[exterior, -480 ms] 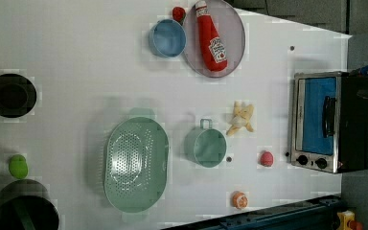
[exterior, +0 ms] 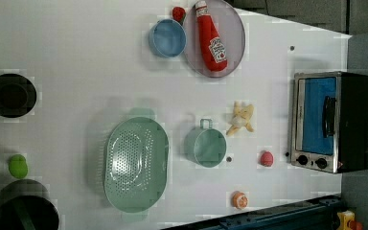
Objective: Pick banana from table and place on oven.
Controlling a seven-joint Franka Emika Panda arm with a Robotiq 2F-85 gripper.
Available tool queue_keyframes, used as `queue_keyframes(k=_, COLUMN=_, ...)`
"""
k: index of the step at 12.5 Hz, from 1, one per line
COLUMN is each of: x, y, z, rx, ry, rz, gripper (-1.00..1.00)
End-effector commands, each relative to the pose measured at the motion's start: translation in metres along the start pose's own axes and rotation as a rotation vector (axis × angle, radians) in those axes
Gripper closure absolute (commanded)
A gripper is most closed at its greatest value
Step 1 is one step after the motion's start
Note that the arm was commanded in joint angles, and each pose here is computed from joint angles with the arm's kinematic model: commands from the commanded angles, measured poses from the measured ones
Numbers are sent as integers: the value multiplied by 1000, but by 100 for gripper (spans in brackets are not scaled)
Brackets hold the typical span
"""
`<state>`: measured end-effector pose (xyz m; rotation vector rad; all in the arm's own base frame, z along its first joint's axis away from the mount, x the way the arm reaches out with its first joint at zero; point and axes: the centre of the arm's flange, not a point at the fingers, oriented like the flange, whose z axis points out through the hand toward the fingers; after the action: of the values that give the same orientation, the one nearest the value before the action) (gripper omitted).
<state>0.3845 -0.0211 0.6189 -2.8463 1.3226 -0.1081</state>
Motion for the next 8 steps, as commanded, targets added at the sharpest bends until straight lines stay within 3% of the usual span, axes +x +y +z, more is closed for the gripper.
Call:
queue_keyframes(k=1, x=16, y=-25, z=39, rx=-41, ry=-50, rz=47, gripper=-100)
queue_keyframes(k=8, x=43, y=-62, z=169, rx=-41, ry=-51, rz=42, gripper=-100)
